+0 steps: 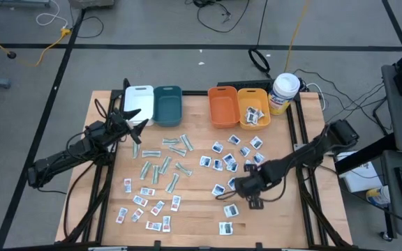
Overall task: Pick & Place First Aid Supplies
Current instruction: Put the towelette pack into the yellow bin
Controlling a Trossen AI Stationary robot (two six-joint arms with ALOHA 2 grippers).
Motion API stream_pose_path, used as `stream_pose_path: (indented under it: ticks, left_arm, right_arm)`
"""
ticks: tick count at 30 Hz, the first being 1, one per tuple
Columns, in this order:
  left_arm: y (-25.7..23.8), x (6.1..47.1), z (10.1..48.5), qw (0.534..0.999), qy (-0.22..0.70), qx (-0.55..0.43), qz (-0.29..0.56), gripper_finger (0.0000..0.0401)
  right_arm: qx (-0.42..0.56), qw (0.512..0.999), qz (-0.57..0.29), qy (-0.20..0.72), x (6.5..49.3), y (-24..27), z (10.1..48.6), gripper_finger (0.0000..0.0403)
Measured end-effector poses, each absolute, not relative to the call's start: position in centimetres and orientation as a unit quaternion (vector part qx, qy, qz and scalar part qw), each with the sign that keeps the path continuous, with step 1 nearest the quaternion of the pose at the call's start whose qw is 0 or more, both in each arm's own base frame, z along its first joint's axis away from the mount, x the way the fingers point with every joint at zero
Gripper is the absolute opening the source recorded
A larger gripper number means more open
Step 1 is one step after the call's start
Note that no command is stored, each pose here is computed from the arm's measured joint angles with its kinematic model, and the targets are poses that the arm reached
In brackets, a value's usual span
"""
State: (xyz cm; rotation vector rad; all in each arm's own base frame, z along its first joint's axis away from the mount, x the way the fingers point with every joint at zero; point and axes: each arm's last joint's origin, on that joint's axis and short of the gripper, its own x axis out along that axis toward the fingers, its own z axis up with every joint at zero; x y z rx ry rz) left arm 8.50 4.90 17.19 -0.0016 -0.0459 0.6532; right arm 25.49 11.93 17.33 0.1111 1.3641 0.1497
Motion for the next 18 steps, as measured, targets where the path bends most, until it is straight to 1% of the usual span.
stream_pose_path:
  ticks: [6,13,18]
  left_arm:
    - [4.9,8.5,17.2,0.947,-0.023,-0.001,0.321,0.0296]
    - [4.9,8.5,17.2,0.947,-0.023,-0.001,0.321,0.0296]
    - [4.9,8.5,17.2,0.947,-0.023,-0.001,0.321,0.0296]
  right_arm:
    - [0.045,0.779,0.07,0.621,24.7,8.8,20.0,0.0003]
    - [0.043,0.804,0.062,0.59,23.5,5.3,22.9,0.0002]
    - [0.046,0.819,0.048,0.569,22.9,3.3,24.1,0.0002]
